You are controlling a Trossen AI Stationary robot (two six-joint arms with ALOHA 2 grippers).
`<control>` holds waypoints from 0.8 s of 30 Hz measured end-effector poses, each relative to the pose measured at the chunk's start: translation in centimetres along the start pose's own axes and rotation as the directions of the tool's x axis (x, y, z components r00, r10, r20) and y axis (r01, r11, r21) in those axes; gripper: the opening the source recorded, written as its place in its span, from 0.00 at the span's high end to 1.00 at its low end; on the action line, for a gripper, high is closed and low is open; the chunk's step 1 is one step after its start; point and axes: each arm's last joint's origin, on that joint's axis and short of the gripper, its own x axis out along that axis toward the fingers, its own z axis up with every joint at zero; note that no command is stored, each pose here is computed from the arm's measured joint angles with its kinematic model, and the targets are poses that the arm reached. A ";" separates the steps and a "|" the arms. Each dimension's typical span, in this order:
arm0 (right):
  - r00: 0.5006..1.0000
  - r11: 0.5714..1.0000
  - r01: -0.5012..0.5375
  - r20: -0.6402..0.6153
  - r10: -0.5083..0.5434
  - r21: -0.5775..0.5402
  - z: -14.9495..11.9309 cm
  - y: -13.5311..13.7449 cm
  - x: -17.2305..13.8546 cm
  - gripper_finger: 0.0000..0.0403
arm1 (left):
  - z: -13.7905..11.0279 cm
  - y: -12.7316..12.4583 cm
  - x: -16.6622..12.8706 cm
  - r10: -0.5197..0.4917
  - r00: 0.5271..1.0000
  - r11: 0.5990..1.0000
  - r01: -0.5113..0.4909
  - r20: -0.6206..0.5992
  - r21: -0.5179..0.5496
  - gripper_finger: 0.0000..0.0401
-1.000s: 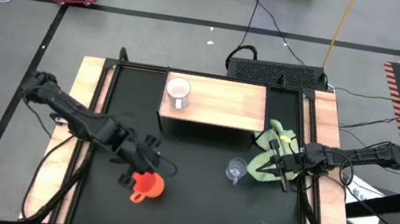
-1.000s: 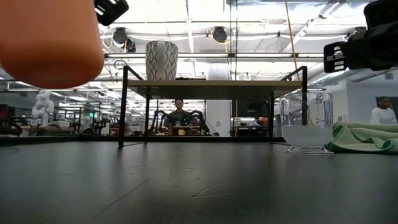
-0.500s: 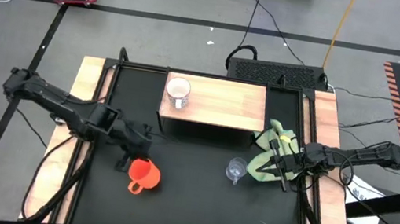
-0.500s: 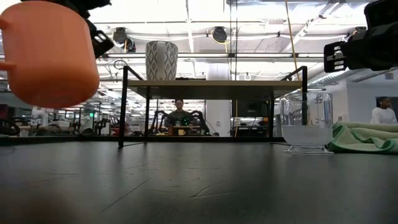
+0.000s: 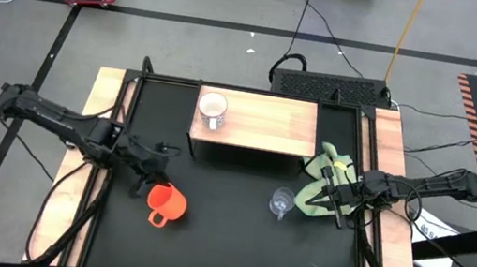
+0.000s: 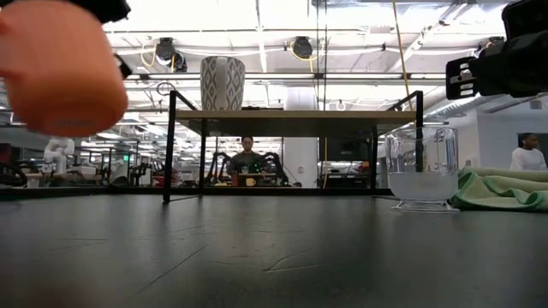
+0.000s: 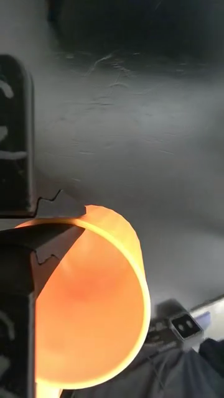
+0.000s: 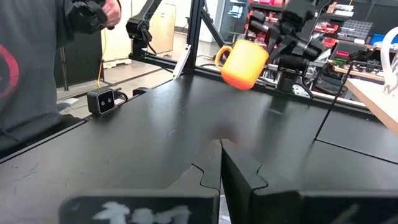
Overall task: Stack small to large cups/mugs on shelf
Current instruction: Put the orange cup on the shelf
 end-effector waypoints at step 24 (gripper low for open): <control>1.000 1.000 -0.001 -0.004 0.001 -0.009 0.0 0.0 0.0 1.00 | 3.2 0.2 -0.2 0.192 0.779 0.974 -0.227 0.597 -0.016 0.99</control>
